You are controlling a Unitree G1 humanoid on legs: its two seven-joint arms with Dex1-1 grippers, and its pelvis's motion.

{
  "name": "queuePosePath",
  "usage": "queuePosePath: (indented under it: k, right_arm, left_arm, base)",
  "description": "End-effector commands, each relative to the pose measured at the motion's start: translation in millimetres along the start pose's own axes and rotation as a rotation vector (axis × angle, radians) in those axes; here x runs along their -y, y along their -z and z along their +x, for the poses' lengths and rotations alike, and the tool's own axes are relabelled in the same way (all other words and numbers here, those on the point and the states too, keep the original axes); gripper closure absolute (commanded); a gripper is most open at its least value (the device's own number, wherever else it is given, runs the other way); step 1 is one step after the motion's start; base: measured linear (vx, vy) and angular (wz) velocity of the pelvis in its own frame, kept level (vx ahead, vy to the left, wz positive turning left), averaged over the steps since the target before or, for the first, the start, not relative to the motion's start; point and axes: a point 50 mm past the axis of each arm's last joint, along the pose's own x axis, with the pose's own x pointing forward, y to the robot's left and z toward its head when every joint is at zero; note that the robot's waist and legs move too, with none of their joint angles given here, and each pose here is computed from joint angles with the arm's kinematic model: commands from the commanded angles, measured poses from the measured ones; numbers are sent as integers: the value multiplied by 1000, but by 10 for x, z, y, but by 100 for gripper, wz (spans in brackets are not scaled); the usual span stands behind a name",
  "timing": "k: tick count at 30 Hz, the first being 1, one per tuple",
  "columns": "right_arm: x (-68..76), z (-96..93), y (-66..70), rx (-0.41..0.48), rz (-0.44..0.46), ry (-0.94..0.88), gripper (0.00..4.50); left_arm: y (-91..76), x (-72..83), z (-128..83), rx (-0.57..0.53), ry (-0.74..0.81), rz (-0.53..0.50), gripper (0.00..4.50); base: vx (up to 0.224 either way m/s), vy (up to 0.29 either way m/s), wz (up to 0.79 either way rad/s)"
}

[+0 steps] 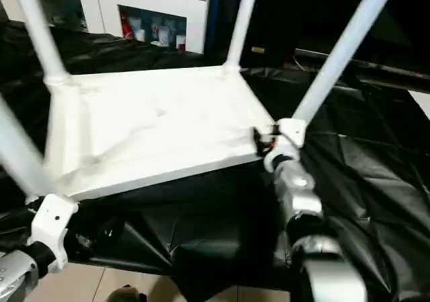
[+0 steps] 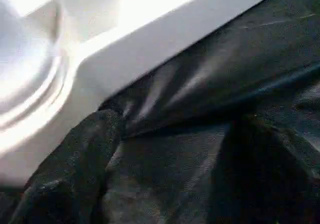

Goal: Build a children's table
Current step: Rotate table base

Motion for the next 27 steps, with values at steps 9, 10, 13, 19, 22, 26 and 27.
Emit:
queuePosePath:
  k: [9, 10, 13, 19, 22, 26, 27]
  right_arm:
    - [323, 20, -234, 42, -35, -20, 118]
    - [263, 13, -192, 32, -54, -68, 118]
    - [128, -41, -41, 14, -92, -130, 118]
    - [101, -170, 165, 35, -39, -27, 118]
    - [127, -263, 269, 55, 9, 41, 118]
    - [146, -412, 355, 87, 14, 106, 118]
    - [148, -417, 357, 87, 13, 109, 118]
  left_arm:
    - [-155, -610, -167, 88, -259, 28, 7]
    - [-258, -668, -180, 163, -247, 21, 7]
    - [-463, -637, -124, 308, -110, -14, 7]
    - [-678, -455, 116, 421, 95, -75, 7]
    - [-736, -433, 263, 441, 133, -77, 7]
    - [-920, -355, 408, 510, 241, -103, 7]
    - [-934, -346, 412, 515, 251, -107, 7]
  base:
    - [0, 0, 0]
    - [0, 0, 0]
    - [0, 0, 0]
    - [0, 0, 0]
    - [0, 0, 0]
    - [0, 0, 0]
    - [0, 0, 0]
